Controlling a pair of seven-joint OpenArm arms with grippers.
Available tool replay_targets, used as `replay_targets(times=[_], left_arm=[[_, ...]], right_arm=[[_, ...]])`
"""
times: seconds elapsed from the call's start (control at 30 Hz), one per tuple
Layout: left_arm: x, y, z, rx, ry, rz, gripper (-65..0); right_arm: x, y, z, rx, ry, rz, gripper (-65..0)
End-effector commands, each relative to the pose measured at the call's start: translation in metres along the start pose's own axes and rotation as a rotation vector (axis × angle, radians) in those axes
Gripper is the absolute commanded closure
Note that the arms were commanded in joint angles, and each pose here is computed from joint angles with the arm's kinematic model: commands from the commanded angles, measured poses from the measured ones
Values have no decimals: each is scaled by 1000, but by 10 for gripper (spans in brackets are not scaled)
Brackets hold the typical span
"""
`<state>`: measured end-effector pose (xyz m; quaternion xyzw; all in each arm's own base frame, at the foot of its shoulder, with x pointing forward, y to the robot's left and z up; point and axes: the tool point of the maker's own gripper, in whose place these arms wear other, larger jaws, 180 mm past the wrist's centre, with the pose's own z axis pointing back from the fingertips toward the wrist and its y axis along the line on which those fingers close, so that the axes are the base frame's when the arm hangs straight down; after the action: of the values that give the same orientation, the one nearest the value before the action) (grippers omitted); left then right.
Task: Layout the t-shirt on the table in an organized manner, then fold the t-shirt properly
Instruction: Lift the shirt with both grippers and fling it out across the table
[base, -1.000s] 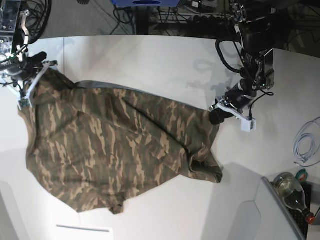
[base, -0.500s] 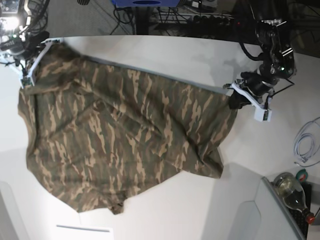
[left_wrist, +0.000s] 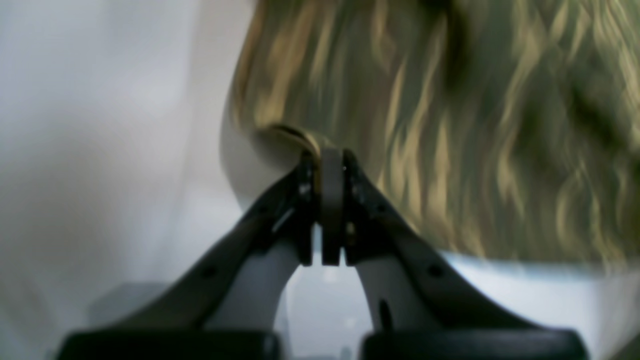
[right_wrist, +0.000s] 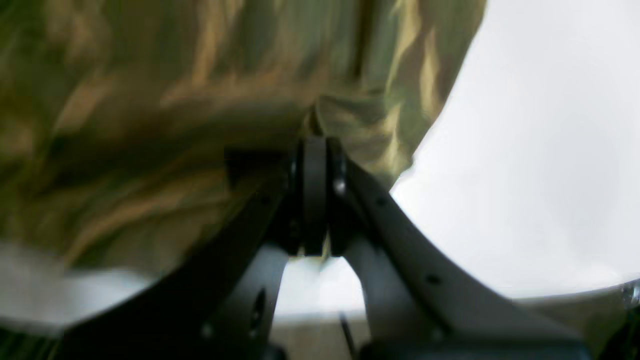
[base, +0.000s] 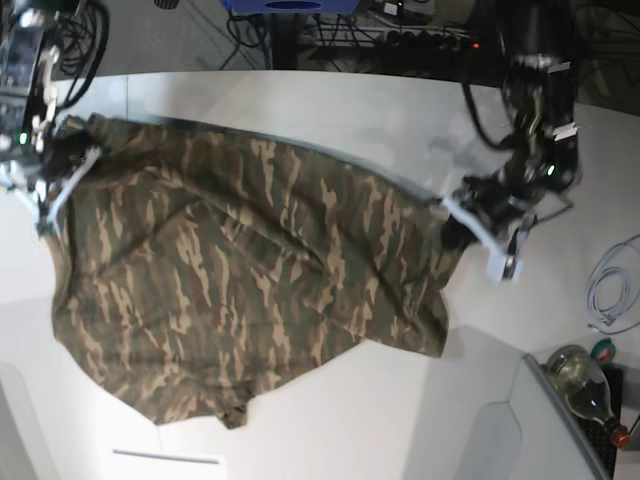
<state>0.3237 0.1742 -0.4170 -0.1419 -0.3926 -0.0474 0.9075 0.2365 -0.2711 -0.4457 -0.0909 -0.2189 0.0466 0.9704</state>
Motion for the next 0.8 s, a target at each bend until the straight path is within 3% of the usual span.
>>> replay_targets(times=[0.0,0.1,0.2,0.33,0.4,0.57,0.67,0.77], left_arm=[[34,-8,-9,-22,-69,-23,0],[84,-23,-42,-57,-84,-68,0],[148,-41,-75,-74,-96,-96,0],[258,-70,-86,-98,-207,-130,0],[317,-84,-70,-114,-308,-144,0],[442,-124,11,-160,-562,-233,0],[474,-135,68,-249,-698,-173,0],[458,-118,77,-306,-679,-60,0]], right_arm=[[41,-27,1,-53,-83,-10,0],[107,-66,-10,-85,-165,-52,0],[181,-113,-4,-124,-308,-82,0],[271,-155,36,-202,-464,10,0],[307,-174,75,-261,-568,51,0],[376,-211,229,-474,-910,136,0],[384,-197,306,-579,-1076,232,0],[353,-196,337,-655,-1115,219,0]])
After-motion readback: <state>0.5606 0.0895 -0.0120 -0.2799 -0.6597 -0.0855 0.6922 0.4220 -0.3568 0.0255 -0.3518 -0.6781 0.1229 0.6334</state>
